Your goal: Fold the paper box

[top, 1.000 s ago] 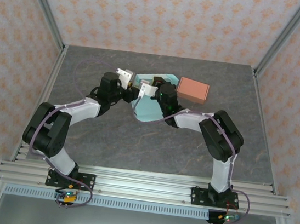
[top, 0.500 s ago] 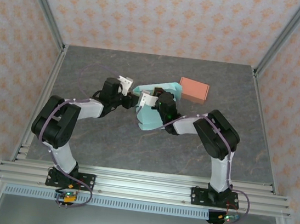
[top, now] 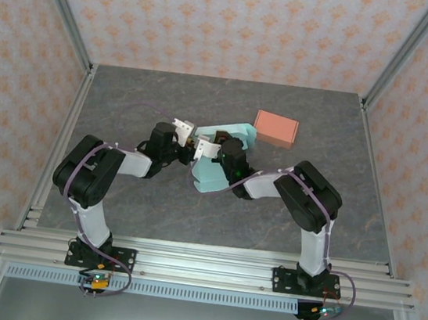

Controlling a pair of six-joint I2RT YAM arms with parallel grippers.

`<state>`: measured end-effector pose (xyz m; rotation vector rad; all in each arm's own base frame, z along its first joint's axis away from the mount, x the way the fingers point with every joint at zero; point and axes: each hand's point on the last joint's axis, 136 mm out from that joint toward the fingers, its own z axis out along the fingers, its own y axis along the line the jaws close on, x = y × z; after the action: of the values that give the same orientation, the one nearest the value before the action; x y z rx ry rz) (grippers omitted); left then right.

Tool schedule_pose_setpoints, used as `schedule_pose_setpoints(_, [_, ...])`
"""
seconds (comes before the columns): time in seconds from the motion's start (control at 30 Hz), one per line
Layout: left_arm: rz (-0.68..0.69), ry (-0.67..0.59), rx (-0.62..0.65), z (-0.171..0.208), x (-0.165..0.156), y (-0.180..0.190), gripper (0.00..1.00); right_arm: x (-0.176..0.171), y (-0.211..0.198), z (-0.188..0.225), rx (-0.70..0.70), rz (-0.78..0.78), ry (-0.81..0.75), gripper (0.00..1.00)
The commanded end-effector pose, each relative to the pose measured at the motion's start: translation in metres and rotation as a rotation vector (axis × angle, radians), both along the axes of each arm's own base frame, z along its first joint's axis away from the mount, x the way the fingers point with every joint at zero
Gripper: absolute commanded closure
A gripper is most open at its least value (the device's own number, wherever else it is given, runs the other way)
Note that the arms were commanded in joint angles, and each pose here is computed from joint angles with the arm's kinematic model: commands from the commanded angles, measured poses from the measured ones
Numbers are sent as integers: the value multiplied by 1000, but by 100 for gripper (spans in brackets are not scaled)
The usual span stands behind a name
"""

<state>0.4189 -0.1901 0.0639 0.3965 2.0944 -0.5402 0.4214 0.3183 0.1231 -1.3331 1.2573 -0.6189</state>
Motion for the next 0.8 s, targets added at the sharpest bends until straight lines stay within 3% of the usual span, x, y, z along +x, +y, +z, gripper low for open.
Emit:
schedule_pose_setpoints(0.0, [6, -74, -30, 6, 3, -6, 61, -22, 15, 2, 77, 33, 37, 99])
schedule_pose_setpoints(0.33, [30, -93, 19, -1, 0, -5, 73, -42, 5, -3, 83, 17, 70, 94])
schedule_pose_setpoints(0.43, [47, -89, 31, -5, 0, -1, 76, -44, -1, 6, 185, -35, 113, 84])
schedule_pose_setpoints(0.57, [60, -90, 60, -8, -6, 6, 79, -71, -16, 20, 300, -42, 284, 61])
schedule_pose_setpoints(0.77, [29, -86, 53, -4, -7, 0, 79, -127, -5, 50, 524, 165, 685, 53])
